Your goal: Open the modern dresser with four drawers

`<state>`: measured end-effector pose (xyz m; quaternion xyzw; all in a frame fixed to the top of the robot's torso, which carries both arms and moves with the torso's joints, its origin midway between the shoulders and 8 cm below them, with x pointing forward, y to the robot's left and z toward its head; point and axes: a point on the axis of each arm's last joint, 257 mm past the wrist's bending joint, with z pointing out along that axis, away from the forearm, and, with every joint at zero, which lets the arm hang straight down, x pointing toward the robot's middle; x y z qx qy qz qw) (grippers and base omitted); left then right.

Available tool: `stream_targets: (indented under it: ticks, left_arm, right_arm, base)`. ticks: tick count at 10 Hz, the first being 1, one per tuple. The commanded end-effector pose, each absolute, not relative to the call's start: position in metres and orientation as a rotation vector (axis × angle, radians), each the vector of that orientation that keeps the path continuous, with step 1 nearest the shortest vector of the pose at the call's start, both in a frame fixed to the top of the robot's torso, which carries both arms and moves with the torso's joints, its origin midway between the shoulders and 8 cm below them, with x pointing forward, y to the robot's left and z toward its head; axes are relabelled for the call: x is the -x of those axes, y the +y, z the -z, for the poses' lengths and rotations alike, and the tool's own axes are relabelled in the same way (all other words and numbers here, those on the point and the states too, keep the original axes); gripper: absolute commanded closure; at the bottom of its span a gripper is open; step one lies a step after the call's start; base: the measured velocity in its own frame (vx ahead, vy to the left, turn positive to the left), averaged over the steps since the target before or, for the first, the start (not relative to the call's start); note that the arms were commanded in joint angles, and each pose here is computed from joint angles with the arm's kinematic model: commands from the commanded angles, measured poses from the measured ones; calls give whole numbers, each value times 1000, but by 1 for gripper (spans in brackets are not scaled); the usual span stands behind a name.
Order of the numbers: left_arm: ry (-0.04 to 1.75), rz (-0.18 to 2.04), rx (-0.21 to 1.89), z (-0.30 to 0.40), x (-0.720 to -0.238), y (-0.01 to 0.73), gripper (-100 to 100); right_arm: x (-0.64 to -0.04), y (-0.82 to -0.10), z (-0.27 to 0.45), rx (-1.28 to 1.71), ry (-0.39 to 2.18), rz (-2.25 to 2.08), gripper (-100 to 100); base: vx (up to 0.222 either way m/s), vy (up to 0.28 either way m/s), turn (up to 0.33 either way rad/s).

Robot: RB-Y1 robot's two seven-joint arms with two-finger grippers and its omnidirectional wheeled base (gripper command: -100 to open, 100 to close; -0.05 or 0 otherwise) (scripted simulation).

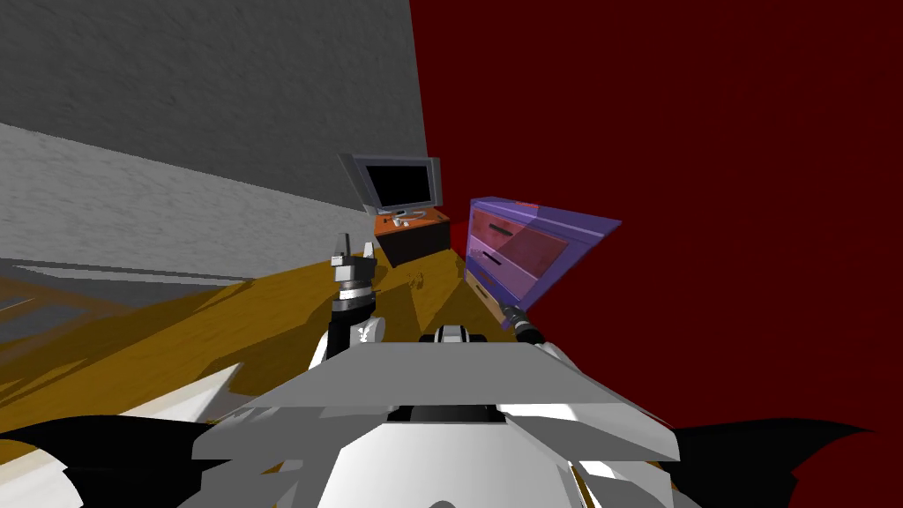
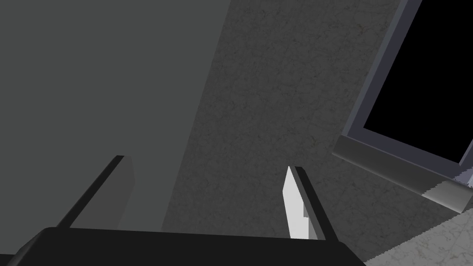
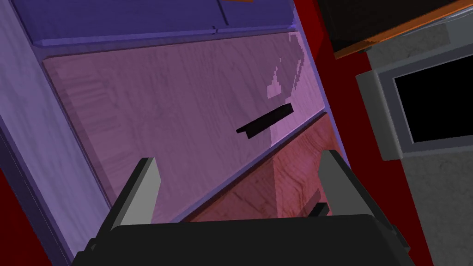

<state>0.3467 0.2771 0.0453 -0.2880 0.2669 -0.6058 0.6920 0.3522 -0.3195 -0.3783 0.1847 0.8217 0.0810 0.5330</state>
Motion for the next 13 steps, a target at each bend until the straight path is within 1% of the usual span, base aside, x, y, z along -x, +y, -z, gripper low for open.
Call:
stream_targets:
  ticks: [1,2,5,6,11,12,13]
  left_arm:
    - [596,1354,644,-45,-347,277,0]
    - [596,1354,643,-45,-347,277,0]
    - [596,1354,644,-45,-347,277,0]
    - [596,1354,643,-45,-347,277,0]
    - [596,1354,643,-45,-347,277,0]
    - [596,1354,643,-45,-347,277,0]
    - [596,1354,643,-45,-347,277,0]
  right_arm:
    - [-341,-341,401,-411,2016,-68,-100]
    - [-332,-359,416,-378,2054,24,-100]
    - [-323,-382,428,-351,2087,135,-100]
    - [-315,-402,437,-315,2112,227,-100]
    - [-300,-445,448,-255,2139,427,-100]
    - [-294,-464,450,-221,2144,514,-100]
    - [-294,-465,450,-223,2143,518,-100]
  base:
    - [91,130,-45]
    - [146,134,-61]
    - [102,138,-46]
    - [113,141,-35]
    - [125,124,-39]
    - [114,113,-51]
    - [104,98,-25]
